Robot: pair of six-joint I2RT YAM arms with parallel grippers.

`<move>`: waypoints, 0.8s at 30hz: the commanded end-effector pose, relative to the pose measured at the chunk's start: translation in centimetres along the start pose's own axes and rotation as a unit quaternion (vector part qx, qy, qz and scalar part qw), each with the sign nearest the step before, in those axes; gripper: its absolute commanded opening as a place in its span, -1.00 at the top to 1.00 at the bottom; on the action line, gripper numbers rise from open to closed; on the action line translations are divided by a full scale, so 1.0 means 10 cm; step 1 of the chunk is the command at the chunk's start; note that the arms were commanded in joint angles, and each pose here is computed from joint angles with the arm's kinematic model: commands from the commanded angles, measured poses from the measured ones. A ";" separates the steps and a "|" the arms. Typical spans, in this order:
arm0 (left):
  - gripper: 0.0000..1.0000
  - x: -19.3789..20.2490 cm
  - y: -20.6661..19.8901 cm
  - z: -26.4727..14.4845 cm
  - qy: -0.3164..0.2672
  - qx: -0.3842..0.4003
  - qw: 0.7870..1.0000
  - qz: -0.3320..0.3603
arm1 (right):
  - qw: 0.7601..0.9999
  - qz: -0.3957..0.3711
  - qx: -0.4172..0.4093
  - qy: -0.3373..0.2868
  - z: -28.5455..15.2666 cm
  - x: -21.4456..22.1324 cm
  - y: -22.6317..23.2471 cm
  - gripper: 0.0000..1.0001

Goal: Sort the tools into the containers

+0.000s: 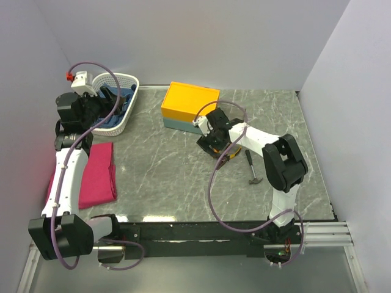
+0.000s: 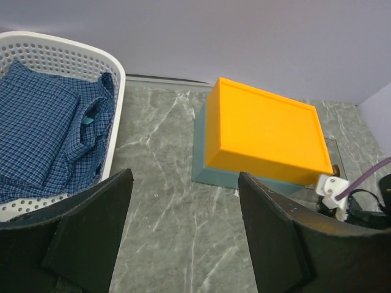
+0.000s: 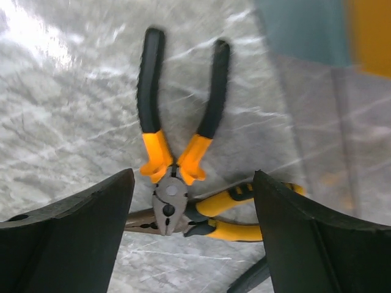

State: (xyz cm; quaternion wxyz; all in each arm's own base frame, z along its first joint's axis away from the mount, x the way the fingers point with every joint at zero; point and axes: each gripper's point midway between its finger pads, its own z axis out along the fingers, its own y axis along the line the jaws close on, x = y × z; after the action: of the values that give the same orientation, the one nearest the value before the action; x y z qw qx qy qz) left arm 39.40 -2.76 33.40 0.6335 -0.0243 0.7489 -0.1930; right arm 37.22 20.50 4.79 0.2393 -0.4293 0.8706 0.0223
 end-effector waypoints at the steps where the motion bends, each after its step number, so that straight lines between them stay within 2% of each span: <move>1: -0.51 -0.09 -0.08 -0.02 -0.016 0.021 1.000 -0.005 | 0.998 -0.009 -0.037 0.040 0.07 0.15 0.15 -0.67; 5: -0.51 -0.07 -0.07 -0.01 -0.015 0.020 1.000 -0.003 | 0.997 -0.015 -0.057 0.052 0.13 0.22 0.23 -0.54; 8: -0.51 -0.05 -0.06 -0.01 -0.015 0.020 1.000 -0.005 | 0.995 -0.014 -0.077 0.065 0.15 0.26 0.30 -0.31; 10: -0.50 -0.04 -0.06 0.00 -0.013 0.022 1.000 -0.007 | 0.994 -0.018 -0.093 0.062 0.10 0.27 0.36 0.09; 11: -0.50 -0.03 -0.05 0.00 -0.013 0.022 1.000 -0.008 | 0.993 -0.023 -0.100 0.056 0.08 0.26 0.39 0.35; 12: -0.50 -0.03 -0.05 0.01 -0.013 0.022 1.000 -0.009 | 0.993 -0.031 -0.102 0.052 0.05 0.24 0.42 0.72; 14: -0.50 -0.02 -0.06 0.02 -0.013 0.025 1.000 -0.011 | 0.993 -0.043 -0.102 0.038 -0.08 0.22 0.45 0.99; 18: -0.49 0.02 -0.05 0.07 -0.007 0.030 0.999 -0.019 | 0.993 -0.055 -0.104 -0.005 -0.40 0.12 0.49 1.00; 24: -0.49 -0.03 -0.07 0.16 -0.011 0.038 0.999 -0.022 | 0.988 -0.054 -0.075 -0.122 -1.10 -0.10 0.42 1.00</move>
State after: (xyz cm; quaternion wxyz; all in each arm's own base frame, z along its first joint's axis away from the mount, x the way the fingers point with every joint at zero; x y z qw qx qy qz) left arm 40.21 -3.25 31.46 0.6148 -0.0320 0.7565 -0.2208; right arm 29.73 20.37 7.34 0.2002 -0.4928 0.8409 0.1001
